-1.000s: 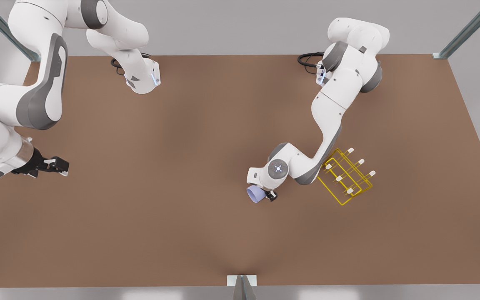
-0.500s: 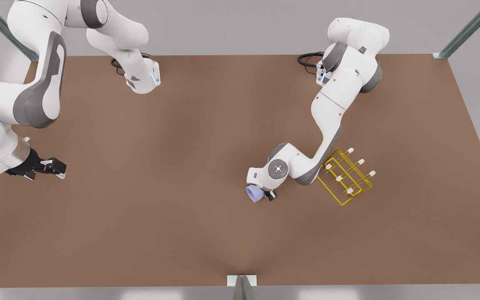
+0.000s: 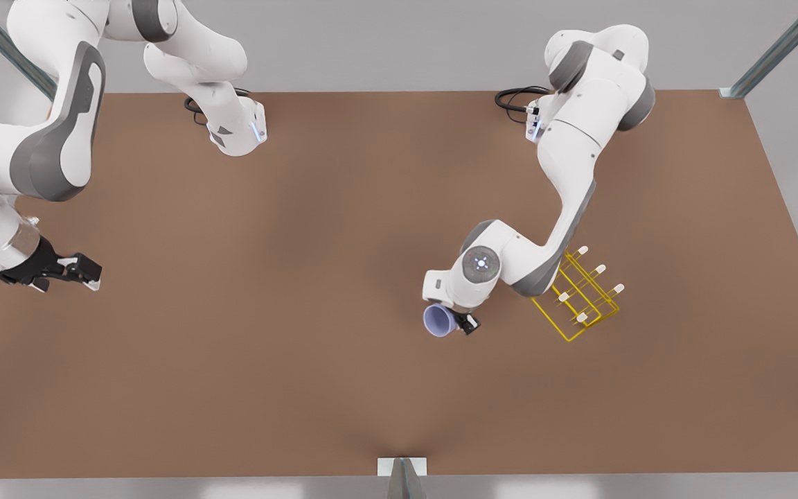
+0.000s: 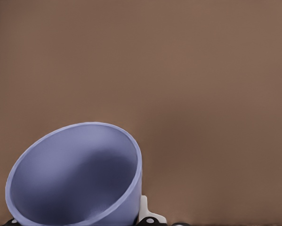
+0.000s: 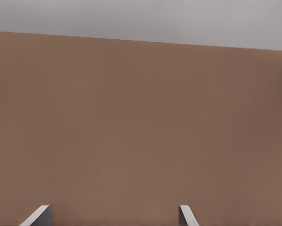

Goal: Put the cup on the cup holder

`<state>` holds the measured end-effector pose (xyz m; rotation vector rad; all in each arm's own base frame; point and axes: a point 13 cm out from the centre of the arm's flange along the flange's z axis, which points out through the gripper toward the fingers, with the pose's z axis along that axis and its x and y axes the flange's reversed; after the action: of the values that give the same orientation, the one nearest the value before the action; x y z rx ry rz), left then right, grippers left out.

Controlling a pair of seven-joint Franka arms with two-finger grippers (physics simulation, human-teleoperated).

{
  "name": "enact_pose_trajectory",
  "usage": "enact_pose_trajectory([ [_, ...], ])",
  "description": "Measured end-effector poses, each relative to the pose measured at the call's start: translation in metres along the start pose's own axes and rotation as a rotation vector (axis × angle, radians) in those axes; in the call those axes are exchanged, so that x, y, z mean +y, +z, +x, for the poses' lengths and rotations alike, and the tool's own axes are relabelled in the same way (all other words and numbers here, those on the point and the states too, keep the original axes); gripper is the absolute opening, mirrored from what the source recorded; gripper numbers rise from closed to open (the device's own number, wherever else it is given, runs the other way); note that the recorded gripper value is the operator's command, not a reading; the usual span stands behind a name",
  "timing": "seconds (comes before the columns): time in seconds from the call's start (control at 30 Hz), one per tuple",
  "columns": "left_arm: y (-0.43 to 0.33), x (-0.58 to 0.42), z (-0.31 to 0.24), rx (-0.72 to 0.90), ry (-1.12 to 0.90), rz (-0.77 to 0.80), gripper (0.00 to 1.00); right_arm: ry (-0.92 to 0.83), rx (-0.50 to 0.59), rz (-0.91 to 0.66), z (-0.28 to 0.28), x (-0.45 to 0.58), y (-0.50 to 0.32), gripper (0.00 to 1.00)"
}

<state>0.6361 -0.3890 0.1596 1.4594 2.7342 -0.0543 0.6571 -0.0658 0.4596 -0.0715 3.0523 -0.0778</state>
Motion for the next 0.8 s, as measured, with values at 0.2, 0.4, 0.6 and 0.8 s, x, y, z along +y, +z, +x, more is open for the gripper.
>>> enact_pose_trajectory([
  [0.2,-0.041,0.002,0.01,0.03,0.006,-0.019,0.77,0.002,0.01,-0.005,-0.001,0.001,0.007,1.0],
  [0.4,-0.11,0.03,0.039,0.1,-0.024,-0.072,0.75,0.002,0.01,-0.006,-0.001,0.001,0.007,1.0],
  [0.6,-0.16,0.06,0.104,0.4,0.063,-0.317,0.73,0.004,0.01,-0.006,-0.001,0.0,0.007,1.0],
  [0.8,-0.178,0.075,0.143,0.765,0.173,-0.567,0.73,0.005,0.01,-0.006,-0.001,0.0,0.007,1.0],
])
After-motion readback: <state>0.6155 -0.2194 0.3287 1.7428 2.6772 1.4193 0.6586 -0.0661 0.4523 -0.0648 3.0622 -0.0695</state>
